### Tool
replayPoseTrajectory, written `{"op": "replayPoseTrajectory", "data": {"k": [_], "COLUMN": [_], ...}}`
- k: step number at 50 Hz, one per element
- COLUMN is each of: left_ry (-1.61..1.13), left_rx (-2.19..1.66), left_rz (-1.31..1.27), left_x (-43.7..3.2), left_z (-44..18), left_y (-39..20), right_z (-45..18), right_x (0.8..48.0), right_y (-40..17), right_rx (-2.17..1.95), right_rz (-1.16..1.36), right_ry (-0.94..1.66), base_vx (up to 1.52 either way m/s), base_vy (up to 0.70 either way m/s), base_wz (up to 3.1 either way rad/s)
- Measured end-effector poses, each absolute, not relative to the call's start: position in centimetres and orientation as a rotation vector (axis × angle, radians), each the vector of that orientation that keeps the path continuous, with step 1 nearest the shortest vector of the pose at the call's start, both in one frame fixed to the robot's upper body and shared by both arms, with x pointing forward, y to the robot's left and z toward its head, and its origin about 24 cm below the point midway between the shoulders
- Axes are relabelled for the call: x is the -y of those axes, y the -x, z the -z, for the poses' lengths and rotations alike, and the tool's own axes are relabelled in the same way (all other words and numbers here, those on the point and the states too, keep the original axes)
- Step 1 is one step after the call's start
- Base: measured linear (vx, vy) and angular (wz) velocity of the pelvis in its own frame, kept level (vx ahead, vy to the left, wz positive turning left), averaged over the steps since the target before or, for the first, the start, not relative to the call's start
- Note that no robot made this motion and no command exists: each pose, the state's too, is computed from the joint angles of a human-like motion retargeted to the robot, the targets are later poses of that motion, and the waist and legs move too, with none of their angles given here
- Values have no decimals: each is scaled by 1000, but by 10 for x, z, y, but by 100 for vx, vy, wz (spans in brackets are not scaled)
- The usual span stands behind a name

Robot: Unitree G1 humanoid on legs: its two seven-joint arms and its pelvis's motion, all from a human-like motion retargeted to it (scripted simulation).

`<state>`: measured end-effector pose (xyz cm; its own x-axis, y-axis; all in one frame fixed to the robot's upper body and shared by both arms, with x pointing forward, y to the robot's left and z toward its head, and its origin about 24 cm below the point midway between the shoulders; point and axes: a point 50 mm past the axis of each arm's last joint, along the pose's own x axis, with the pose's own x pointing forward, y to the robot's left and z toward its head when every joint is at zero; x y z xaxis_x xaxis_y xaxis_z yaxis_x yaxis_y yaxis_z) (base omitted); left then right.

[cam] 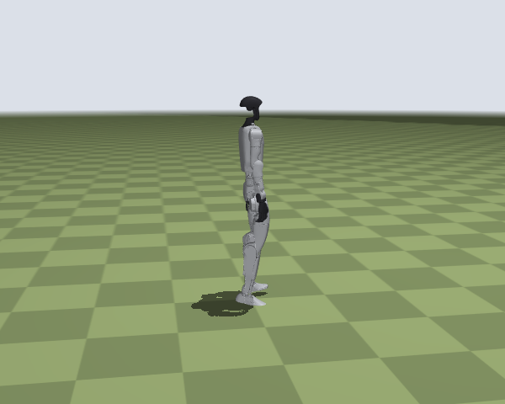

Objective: Upper body actions

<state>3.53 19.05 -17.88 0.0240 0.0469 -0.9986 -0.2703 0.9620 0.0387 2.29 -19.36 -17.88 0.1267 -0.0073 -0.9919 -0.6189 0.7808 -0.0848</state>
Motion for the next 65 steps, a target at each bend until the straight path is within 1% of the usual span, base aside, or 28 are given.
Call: {"op": "replayPoseTrajectory", "data": {"k": [3,6,8,10,15,18,20,23,26,28,30,32,35,37,40,45,48,50,52,54,56,58,60,63,65], "left_ry": [195,280,323,319,250,269,318,421,483,459,442,433,415,391,361,234,114,83,70,47,9,-44,-108,-138,-128], "left_rx": [-1627,-1657,-1677,-1719,-1813,-1844,-1860,-1897,-1982,-2028,-2077,-2133,-2127,-2083,-2035,-1853,-1634,-1516,-1350,-1193,-1035,-906,-849,-849,-884], "left_rz": [-306,-389,-414,-388,-249,-299,-369,-430,-384,-372,-385,-387,-415,-450,-485,-477,-367,-263,-102,20,133,198,150,10,-34], "left_x": [-191,-186,-186,-191,-201,-202,-195,-180,-171,-173,-176,-177,-176,-181,-187,-202,-199,-192,-181,-171,-165,-166,-171,-171,-175], "left_z": [179,179,178,176,171,169,168,163,154,148,141,135,136,140,147,166,177,178,171,156,136,117,110,118,128], "left_y": [-6,13,27,41,59,71,82,109,133,148,164,176,174,165,150,82,10,-32,-98,-152,-197,-230,-239,-226,-209], "right_z": [179,178,178,177,170,167,166,169,173,172,167,158,141,133,136,171,178,172,162,154,144,138,137,143,147], "right_x": [193,198,203,212,228,232,235,233,208,179,157,138,123,119,123,156,196,219,241,253,260,264,260,250,246], "right_y": [-24,-34,-31,-17,34,49,45,17,-45,-89,-118,-148,-185,-197,-190,-101,-19,24,57,85,110,123,129,127,118], "right_rx": [-1389,-1362,-1374,-1444,-1685,-1749,-1748,-1695,-1533,-1386,-1278,-1140,-894,-759,-702,-1072,-1480,-1693,-1870,-1949,-2020,-2072,-2059,-1994,-1969], "right_rz": [-532,-544,-535,-487,-338,-300,-280,-252,-286,-406,-547,-665,-708,-689,-653,-606,-523,-441,-307,-180,-42,96,223,276,266], "right_ry": [617,712,757,765,680,706,735,762,707,634,590,605,715,788,857,820,781,764,712,669,640,618,572,434,384], "base_vx": [-9,-25,-10,-4,1,-4,-12,-18,-33,-30,-9,0,-7,2,14,22,19,6,-22,-13,-14,-16,6,16,10], "base_vy": [-21,-17,-12,-2,-11,-17,-11,-13,-15,-19,-10,0,0,-2,3,10,16,20,13,7,8,11,5,-5,-7], "base_wz": [-28,51,77,78,33,-12,-25,-16,-28,14,-10,0,15,43,53,15,78,67,-80,-86,-75,-22,6,-28,-60]}}
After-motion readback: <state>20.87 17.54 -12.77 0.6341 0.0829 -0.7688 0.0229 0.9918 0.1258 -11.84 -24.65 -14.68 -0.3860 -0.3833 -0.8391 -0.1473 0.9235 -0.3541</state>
